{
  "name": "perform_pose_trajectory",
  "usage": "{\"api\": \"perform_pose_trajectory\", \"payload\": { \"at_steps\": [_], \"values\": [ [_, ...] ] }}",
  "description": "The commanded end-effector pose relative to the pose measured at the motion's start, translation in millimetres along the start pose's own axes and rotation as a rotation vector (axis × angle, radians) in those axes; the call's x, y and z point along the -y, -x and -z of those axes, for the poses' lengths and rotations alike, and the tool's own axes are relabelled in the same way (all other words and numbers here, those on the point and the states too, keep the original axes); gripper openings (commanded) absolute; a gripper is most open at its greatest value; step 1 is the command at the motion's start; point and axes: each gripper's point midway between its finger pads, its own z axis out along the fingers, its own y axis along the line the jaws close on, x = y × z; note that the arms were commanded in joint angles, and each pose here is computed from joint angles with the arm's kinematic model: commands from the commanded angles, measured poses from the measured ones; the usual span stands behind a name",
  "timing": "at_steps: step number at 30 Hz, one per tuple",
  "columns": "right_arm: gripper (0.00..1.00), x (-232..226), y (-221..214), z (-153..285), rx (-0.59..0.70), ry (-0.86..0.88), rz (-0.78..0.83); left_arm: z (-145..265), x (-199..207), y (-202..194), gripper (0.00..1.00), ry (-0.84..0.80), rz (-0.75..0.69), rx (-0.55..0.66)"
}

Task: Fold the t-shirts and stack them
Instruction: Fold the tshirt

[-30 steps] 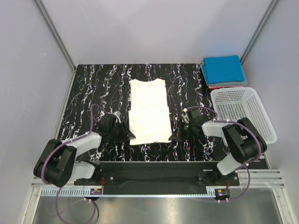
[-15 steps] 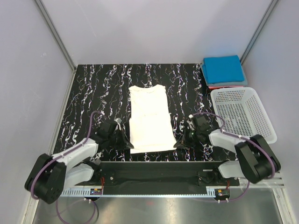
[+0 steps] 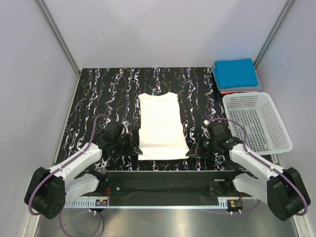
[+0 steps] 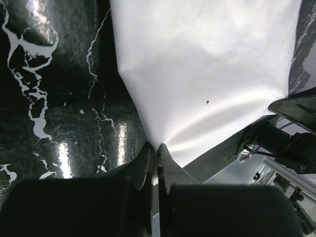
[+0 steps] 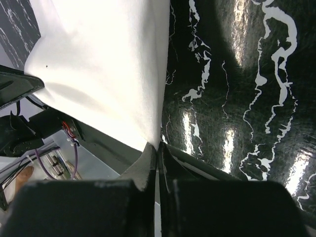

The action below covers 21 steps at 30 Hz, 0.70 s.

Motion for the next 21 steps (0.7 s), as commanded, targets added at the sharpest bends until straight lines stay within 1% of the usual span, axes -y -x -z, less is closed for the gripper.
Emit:
{"api": "perform_pose_trajectory", "payload": {
  "at_steps": [1, 4, 6, 7, 9, 10, 11, 12, 13, 14, 15, 16, 17, 18, 19, 21],
  "values": [
    [0.00, -6, 14, 9, 0.058, -0.035, 0.005, 9, 23, 20, 0.00, -0.015, -0.022, 0.038],
    [0.00, -15, 24, 14, 0.085, -0.042, 0.005, 12, 35, 32, 0.00, -0.016, -0.020, 0.061],
    [0.00, -24, 36, 20, 0.121, -0.049, 0.016, 11, 36, 39, 0.00, 0.003, -0.017, 0.065],
    [0.00, -25, 38, 21, 0.116, -0.062, 0.011, 15, 45, 48, 0.00, -0.006, -0.025, 0.081],
    [0.00, -43, 53, 29, 0.151, -0.038, 0.040, 18, 46, 60, 0.00, 0.007, -0.016, 0.092],
    [0.00, -46, 57, 29, 0.147, -0.048, 0.044, 23, 57, 71, 0.00, -0.014, -0.026, 0.116],
    [0.00, -61, 71, 36, 0.181, -0.033, 0.075, 26, 59, 79, 0.00, -0.013, -0.019, 0.127],
    [0.00, -66, 79, 38, 0.192, -0.036, 0.087, 25, 61, 85, 0.00, -0.004, -0.018, 0.128],
    [0.00, -64, 84, 33, 0.176, -0.063, 0.084, 32, 74, 99, 0.00, -0.023, -0.032, 0.156],
    [0.00, -78, 100, 39, 0.206, -0.045, 0.114, 34, 79, 106, 0.00, -0.029, -0.031, 0.161],
    [0.00, -82, 108, 39, 0.209, -0.042, 0.121, 31, 81, 113, 0.00, -0.022, -0.033, 0.158],
    [0.00, -82, 116, 32, 0.192, -0.055, 0.119, 38, 95, 128, 0.00, -0.043, -0.045, 0.187],
    [0.00, -97, 130, 37, 0.212, -0.029, 0.149, 41, 100, 135, 0.00, -0.045, -0.048, 0.191],
    [0.00, -99, 140, 37, 0.220, -0.032, 0.150, 36, 99, 143, 0.00, -0.029, -0.044, 0.183],
    [0.00, -108, 155, 37, 0.233, -0.030, 0.160, 43, 107, 159, 0.00, -0.037, -0.046, 0.215],
    [0.00, -103, 177, 31, 0.240, -0.062, 0.158, 42, 113, 180, 0.00, -0.042, -0.035, 0.231]
  ]
}}
